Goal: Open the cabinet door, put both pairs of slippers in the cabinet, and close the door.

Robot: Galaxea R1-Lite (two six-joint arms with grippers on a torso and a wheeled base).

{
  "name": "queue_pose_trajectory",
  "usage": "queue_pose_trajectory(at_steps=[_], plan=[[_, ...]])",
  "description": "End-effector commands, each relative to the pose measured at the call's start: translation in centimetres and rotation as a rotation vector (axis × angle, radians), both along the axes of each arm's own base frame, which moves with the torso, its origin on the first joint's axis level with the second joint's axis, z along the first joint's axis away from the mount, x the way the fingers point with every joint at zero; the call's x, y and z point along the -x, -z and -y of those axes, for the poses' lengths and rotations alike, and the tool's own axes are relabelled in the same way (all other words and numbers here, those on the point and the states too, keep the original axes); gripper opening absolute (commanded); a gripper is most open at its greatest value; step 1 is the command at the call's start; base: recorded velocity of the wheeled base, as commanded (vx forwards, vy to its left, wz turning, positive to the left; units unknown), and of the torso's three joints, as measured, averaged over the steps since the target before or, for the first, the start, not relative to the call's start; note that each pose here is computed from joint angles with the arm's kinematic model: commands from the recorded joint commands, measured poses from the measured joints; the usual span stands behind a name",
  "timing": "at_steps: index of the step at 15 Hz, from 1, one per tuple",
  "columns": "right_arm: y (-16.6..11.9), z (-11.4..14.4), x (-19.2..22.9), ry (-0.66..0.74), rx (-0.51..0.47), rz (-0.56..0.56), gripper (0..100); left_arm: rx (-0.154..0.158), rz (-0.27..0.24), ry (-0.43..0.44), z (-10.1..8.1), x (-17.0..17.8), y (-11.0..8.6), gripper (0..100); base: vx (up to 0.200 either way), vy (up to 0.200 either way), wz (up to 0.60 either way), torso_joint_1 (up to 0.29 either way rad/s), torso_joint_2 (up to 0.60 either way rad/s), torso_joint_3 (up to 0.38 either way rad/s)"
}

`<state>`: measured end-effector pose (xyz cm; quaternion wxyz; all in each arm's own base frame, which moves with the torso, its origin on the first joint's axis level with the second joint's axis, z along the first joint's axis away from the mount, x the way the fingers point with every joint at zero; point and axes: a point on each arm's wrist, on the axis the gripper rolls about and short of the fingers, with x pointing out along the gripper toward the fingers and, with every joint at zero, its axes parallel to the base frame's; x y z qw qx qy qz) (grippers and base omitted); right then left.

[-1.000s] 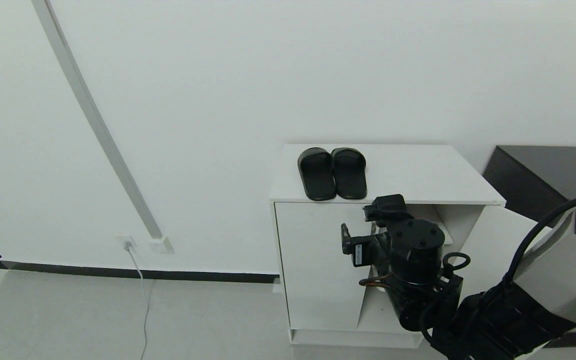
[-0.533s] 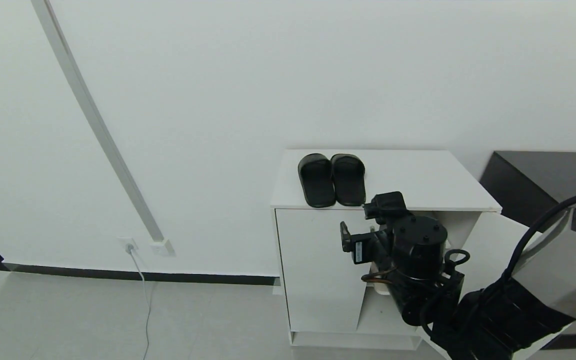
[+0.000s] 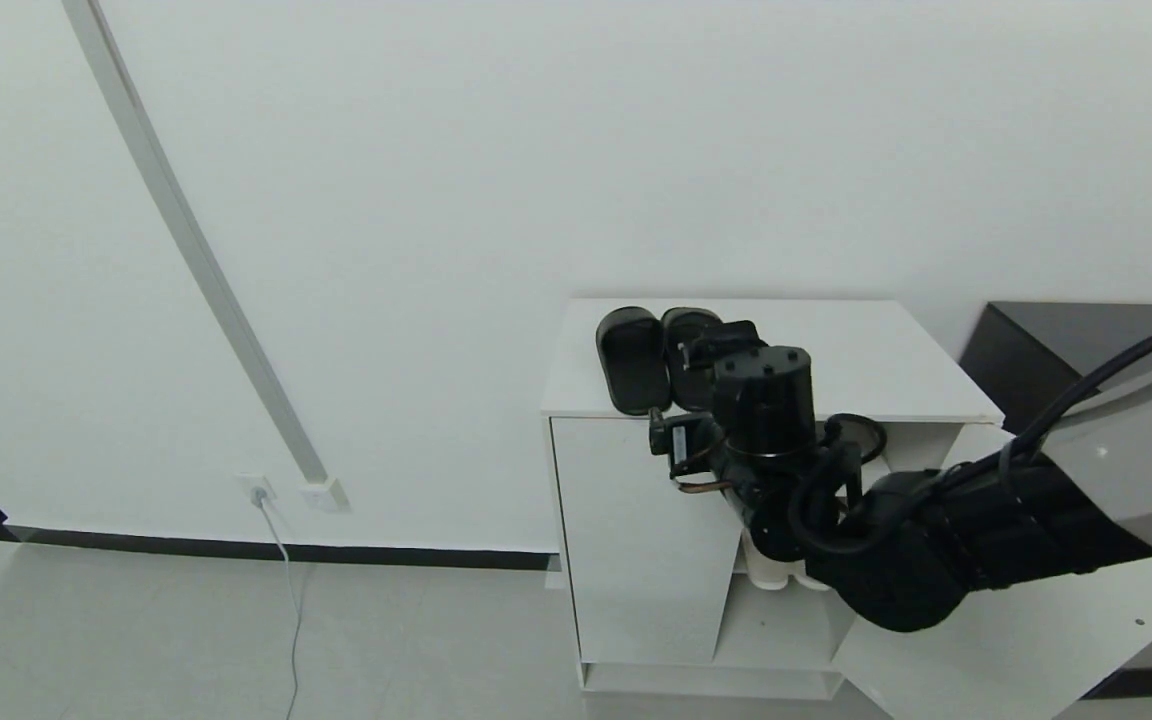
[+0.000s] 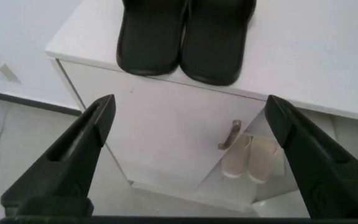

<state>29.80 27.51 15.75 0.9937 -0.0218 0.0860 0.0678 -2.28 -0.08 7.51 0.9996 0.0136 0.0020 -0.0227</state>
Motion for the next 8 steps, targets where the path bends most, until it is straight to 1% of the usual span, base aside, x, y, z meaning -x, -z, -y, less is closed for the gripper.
queue_pose_trajectory(at_steps=[1,3,8], plan=[[-2.3,-0.64,-0.59,0.011,-0.064,-0.011,100,0.0,-0.001,0.001,0.0,-0.01,0.0,0,0.0,0.0,0.0,0.0,0.0,0.0],[-2.33,-0.79,-0.65,0.018,-0.064,-0.05,100,0.001,-0.002,0.001,0.0,-0.01,0.0,0,0.0,0.0,0.0,0.0,0.0,0.0],[-1.44,-1.11,-0.88,0.024,-0.074,-0.076,100,0.001,-0.002,0.001,0.0,-0.01,0.0,0,0.2,0.0,0.0,-0.001,0.0,0.005]])
